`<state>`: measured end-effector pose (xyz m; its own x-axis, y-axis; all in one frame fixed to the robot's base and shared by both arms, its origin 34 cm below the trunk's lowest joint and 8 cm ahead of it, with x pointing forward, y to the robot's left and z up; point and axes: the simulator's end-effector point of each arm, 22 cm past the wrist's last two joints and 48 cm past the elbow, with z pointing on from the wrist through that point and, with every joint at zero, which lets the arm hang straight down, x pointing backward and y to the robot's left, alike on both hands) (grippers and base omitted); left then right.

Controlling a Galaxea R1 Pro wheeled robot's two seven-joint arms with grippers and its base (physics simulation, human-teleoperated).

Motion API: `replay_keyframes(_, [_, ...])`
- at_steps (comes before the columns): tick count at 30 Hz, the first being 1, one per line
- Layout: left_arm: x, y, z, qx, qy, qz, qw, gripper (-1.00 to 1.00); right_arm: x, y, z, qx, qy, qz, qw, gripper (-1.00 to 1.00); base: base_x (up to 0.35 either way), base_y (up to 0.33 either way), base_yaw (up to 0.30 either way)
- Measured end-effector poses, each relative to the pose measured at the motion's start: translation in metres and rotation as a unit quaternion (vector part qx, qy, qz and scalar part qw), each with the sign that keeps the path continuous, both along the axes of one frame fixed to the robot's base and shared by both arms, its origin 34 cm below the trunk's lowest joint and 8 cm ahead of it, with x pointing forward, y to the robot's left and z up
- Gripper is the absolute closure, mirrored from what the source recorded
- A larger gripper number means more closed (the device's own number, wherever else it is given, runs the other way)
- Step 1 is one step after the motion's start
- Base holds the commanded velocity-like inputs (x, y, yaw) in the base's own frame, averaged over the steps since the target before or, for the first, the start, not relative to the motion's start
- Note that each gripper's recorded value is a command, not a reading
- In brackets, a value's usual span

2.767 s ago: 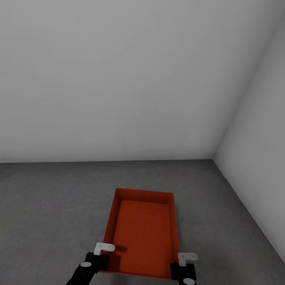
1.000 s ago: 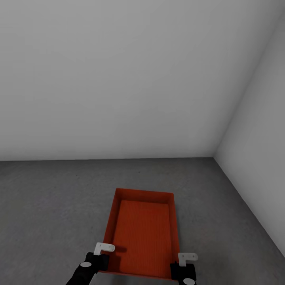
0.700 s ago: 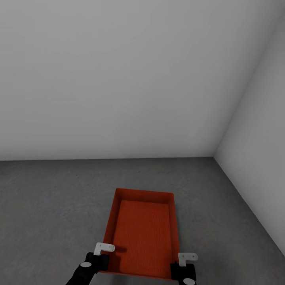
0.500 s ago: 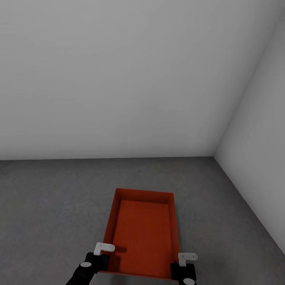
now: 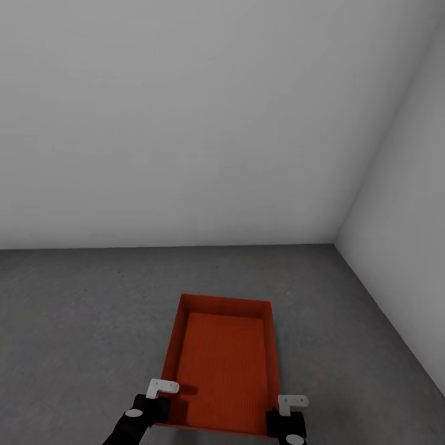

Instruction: Move the two storage containers from the living room to the garage. In the garage, place one container on the floor and stack the other container on top of it (either order is fine).

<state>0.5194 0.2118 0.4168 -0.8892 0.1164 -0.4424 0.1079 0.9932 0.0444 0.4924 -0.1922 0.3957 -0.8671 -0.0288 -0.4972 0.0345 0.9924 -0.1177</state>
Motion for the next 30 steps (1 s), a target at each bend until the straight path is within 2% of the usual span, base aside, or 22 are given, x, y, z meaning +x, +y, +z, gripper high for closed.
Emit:
replay_keyframes(18, [-0.003,0.0,-0.018,0.0,0.0,0.001,1.0,1.0,-0.002,0.0,-0.018,0.0,0.0,0.0,1.0,1.0,0.0,0.0,0.0])
replay_keyframes(30, [-0.002,0.0,-0.017,0.0,-0.001,0.001,1.0,1.0,-0.002,0.0,-0.018,0.001,-0.001,0.0,1.0,1.0,0.0,0.0,0.0])
